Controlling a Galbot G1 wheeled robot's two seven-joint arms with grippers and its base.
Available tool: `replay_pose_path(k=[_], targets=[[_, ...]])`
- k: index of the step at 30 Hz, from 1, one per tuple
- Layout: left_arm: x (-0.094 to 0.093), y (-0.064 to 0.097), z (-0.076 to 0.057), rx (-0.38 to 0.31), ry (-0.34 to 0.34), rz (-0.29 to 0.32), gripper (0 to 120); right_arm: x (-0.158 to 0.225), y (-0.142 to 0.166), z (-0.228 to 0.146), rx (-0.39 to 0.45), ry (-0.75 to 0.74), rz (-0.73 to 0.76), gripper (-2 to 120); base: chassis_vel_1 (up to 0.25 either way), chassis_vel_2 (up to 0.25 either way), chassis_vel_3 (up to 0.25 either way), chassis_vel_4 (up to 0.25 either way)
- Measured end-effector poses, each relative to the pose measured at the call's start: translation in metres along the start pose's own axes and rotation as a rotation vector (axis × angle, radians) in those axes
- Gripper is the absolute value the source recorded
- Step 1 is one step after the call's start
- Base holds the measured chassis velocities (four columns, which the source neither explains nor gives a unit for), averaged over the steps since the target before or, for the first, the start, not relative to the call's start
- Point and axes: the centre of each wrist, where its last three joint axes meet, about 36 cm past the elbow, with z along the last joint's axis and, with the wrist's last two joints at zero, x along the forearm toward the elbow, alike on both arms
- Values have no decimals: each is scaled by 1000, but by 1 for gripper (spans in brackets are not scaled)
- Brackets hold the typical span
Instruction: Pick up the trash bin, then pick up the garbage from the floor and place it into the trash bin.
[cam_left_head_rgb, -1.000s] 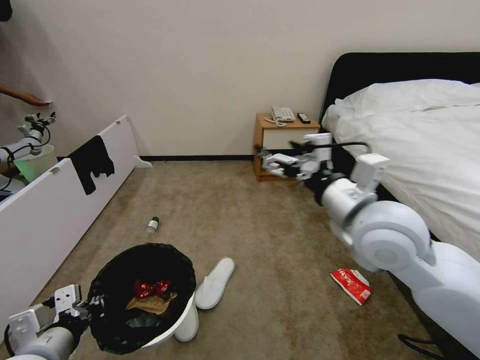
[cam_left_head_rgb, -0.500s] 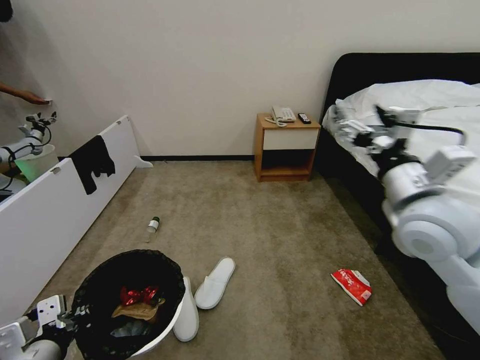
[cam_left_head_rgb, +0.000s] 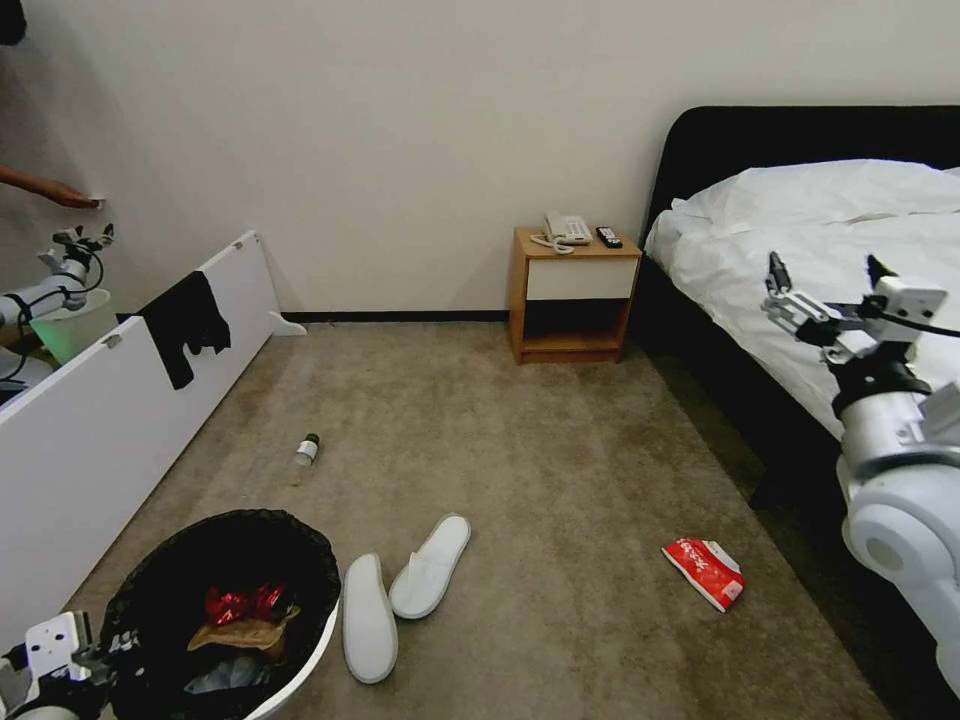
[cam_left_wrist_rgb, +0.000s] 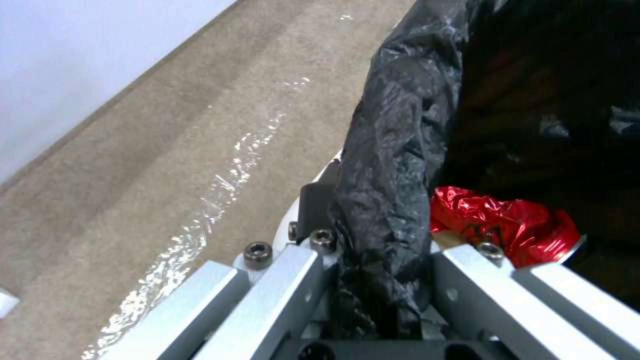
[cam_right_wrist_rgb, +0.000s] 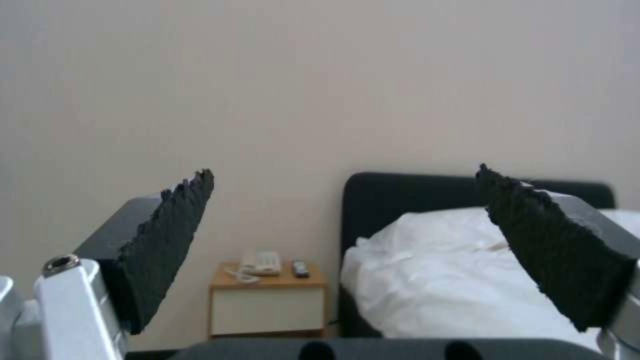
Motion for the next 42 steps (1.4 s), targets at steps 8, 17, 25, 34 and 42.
replay_pose_path(k=[8,17,25,34,42], targets=[[5,-5,2,10,9,26,2,15,-3,10,20,-8,20,100,0,0,0,0],[11,-7,5,31,22,32,2,31,-1,29,18,3,39,100,0,0,0,0],[12,-8,5,28,22,34,2,40,-2,38,13,12,61,100,0,0,0,0],[10,-7,3,26,14,34,2,55,-16,45,35,42,111,100,0,0,0,0],[5,-6,4,27,17,37,2,62,-42,51,151,188,153,100,0,0,0,0]])
